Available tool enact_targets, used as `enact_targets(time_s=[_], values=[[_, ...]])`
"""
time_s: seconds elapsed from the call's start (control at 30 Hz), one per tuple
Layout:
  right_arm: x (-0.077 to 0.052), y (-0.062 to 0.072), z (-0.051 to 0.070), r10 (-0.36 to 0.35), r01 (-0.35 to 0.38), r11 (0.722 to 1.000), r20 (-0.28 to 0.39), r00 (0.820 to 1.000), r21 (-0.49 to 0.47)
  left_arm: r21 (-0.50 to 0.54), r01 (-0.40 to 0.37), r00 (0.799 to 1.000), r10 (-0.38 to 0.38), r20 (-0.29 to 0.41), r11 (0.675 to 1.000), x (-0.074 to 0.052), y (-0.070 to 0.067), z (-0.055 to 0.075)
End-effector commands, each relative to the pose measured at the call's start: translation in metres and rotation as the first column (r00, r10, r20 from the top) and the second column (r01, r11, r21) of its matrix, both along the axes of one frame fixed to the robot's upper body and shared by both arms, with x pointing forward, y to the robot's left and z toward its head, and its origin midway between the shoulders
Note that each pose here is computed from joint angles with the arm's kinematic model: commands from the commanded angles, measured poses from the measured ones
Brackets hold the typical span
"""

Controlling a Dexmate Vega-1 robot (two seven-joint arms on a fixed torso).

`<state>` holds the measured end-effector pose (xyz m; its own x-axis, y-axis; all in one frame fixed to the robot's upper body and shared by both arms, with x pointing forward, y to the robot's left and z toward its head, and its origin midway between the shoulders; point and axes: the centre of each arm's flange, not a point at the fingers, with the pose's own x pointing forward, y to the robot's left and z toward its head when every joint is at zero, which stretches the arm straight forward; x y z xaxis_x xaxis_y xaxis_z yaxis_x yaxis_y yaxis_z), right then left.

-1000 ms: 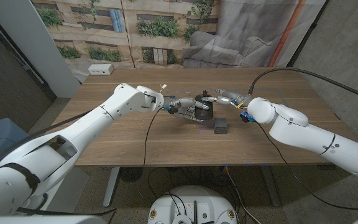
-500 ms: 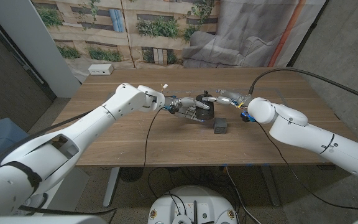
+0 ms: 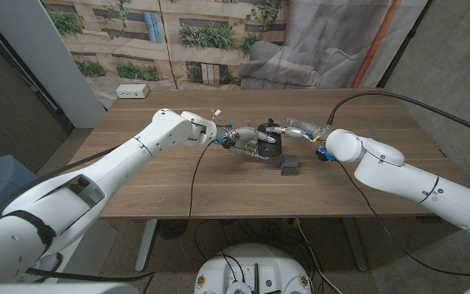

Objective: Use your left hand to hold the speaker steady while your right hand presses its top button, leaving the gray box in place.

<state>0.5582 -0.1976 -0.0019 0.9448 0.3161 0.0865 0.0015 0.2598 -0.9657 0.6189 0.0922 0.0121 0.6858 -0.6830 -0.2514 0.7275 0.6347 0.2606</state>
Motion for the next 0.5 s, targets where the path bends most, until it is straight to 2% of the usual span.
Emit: enact_targets(time_s=[0.03, 0.5], values=[[0.0059, -0.0044, -0.007, 0.011, -0.01, 0.999, -0.012, 1.0, 0.038, -0.022, 0.009, 1.0, -0.009, -0.003, 1.0, -0.0006, 0.0031, -0.0032], [0.0134, 0.0007, -0.012, 0.01, -0.009, 0.999, -0.025, 1.0, 0.042, -0.039, 0.02, 1.0, -0.019, 0.01, 0.999, 0.0017, 0.0069, -0.0036]])
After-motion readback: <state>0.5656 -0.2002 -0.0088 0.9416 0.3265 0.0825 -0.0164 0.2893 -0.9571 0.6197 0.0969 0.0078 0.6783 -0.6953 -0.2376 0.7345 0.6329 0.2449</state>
